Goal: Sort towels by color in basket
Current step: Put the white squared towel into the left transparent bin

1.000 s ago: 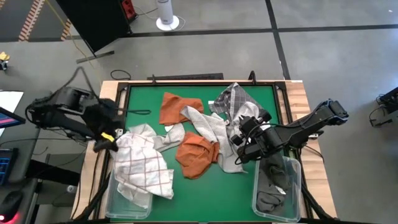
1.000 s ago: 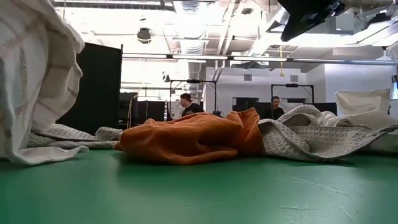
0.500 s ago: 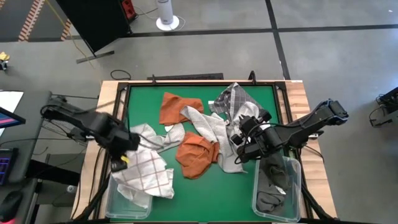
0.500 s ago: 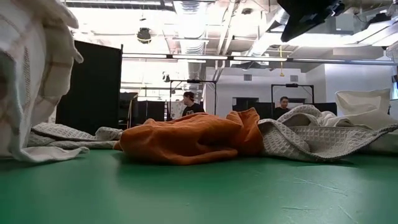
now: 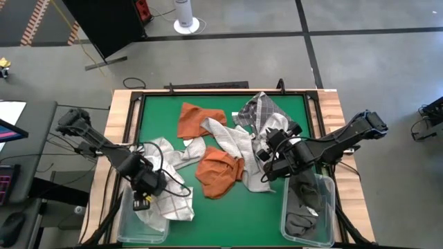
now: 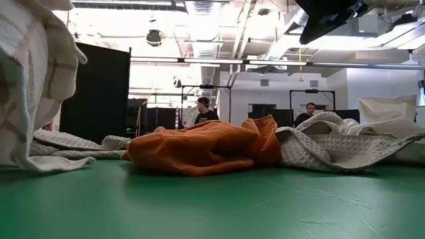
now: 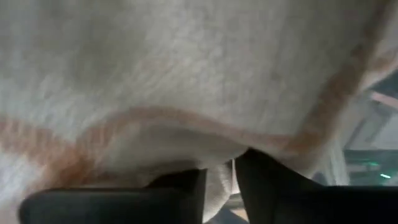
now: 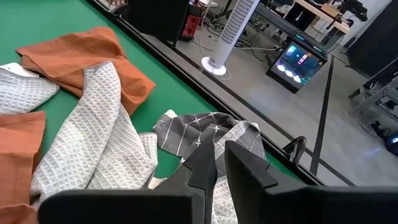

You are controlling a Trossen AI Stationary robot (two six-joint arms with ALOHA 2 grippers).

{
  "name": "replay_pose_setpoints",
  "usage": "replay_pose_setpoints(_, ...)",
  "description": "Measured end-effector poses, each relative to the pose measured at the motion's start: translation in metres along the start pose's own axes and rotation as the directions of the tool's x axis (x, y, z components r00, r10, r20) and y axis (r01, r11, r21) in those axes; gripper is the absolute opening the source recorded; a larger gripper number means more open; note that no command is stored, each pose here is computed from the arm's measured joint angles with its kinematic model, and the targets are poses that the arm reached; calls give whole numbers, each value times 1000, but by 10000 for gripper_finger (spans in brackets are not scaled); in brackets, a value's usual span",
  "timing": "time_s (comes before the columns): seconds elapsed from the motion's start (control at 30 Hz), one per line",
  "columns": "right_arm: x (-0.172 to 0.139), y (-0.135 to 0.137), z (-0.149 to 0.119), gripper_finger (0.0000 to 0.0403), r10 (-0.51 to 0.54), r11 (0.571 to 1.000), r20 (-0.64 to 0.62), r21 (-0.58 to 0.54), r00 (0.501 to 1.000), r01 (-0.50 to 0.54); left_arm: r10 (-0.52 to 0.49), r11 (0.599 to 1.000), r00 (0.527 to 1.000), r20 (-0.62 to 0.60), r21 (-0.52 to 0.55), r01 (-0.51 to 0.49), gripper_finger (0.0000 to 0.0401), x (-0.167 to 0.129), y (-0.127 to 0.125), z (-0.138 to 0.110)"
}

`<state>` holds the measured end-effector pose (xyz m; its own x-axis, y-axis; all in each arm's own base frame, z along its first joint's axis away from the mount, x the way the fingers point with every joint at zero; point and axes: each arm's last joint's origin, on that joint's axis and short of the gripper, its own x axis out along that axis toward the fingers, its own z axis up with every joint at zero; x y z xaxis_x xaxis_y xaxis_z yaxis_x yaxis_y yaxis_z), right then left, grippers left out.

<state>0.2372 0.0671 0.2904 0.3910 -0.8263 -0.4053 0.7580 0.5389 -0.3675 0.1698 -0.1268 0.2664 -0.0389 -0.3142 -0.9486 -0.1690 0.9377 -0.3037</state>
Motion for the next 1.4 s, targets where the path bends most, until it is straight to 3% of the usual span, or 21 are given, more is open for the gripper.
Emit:
replay_pose_setpoints(0.33, 3, -1, 1, 72, -12, 1000, -5, -20, 1000, 12, 49, 996, 998, 36, 71, -51, 190, 14, -15, 4)
replay_pose_setpoints(0.4, 5, -2, 2, 72, -19, 1000, -8, -17, 1000, 19, -12, 999, 1000, 8, 39, 12, 202, 5, -18, 2)
replay_pose_setpoints(0.5, 8, -3, 3, 72, -28, 1000, -12, -7, 1000, 28, -93, 996, 994, 60, 16, 92, 207, -21, -27, -2)
replay_pose_setpoints(0.67, 10, -3, 4, 72, -34, 999, -14, 1, 999, 34, -171, 983, 958, 229, 102, 152, 208, -65, -38, -9)
replay_pose_setpoints(0.83, 10, 0, 6, 72, -14, 1000, -8, 4, 1000, 14, -141, 968, 874, 464, 250, 24, 208, -103, -41, -9)
replay_pose_setpoints(1.0, 9, 14, 15, 72, 110, 994, -10, -23, 994, -110, -20, 972, 791, 612, 197, -128, 208, -118, -34, 0)
replay_pose_setpoints(1.2, 7, 26, 26, 72, 232, 971, 23, -58, 972, -231, 67, 948, 850, 523, 233, -218, 208, -90, -27, 33)
replay_pose_setpoints(1.4, 7, 27, 25, 72, 264, 962, -6, -71, 964, -264, 34, 929, 916, 400, 326, -177, 208, -68, -26, 67)
